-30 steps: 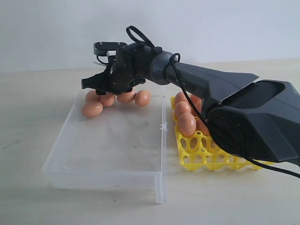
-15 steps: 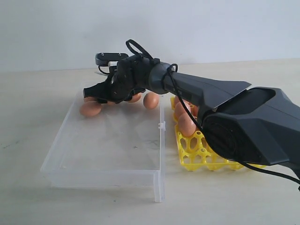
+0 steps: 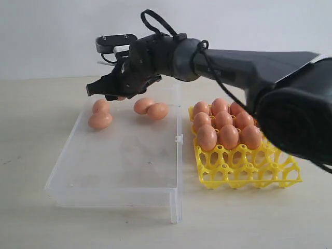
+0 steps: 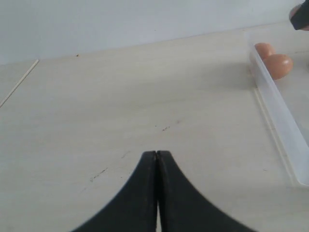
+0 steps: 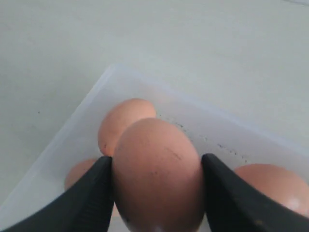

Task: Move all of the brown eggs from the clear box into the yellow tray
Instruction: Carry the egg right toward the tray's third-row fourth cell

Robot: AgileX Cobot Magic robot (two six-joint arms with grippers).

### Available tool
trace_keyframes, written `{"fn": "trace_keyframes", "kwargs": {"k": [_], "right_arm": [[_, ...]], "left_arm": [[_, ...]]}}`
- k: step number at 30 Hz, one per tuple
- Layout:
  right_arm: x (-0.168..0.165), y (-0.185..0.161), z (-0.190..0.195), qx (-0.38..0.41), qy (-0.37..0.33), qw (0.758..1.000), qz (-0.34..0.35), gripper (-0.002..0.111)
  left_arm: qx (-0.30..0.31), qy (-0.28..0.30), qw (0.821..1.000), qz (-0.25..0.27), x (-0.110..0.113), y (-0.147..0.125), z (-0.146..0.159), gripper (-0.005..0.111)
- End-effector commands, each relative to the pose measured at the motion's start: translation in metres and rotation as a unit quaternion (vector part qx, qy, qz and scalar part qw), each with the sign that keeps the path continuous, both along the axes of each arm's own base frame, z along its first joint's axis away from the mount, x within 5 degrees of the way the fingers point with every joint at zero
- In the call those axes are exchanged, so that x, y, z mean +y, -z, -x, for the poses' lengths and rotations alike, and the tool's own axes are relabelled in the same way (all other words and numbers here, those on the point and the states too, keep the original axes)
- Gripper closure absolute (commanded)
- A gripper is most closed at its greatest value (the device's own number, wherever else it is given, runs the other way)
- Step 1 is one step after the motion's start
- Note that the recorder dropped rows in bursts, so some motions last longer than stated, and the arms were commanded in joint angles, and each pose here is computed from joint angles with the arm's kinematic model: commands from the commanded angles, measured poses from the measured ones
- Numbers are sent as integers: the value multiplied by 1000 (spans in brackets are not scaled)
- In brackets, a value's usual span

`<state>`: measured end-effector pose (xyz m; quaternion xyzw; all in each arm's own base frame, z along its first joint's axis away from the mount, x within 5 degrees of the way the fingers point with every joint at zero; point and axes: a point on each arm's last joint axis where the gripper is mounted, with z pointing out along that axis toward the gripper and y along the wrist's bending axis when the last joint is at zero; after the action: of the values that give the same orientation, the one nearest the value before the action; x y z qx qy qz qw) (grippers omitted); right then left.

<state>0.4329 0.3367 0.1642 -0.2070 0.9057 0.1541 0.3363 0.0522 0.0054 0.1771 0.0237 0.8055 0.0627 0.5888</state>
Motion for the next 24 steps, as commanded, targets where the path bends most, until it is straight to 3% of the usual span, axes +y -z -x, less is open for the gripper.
{"fn": "trace_keyframes", "kwargs": {"k": [1,6,10,17,24], "right_arm": [[-27,-24,36,-47,-9,999,-24,108],[-109,-46,108,-111,32,989,-95,108],[-171,-49,139,-129,85,984,-84,108],[-242,-33,143,-90,156,983,-19,108],[-282,-17,128,-5,211,977,20,108]], "left_arm": [[-6,3,1000,3,0,-2,0,107],[-6,3,1000,3,0,-2,0,107],[-6,3,1000,3,0,-2,0,107],[-6,3,1000,3,0,-2,0,107],[-6,3,1000,3,0,-2,0,107]]}}
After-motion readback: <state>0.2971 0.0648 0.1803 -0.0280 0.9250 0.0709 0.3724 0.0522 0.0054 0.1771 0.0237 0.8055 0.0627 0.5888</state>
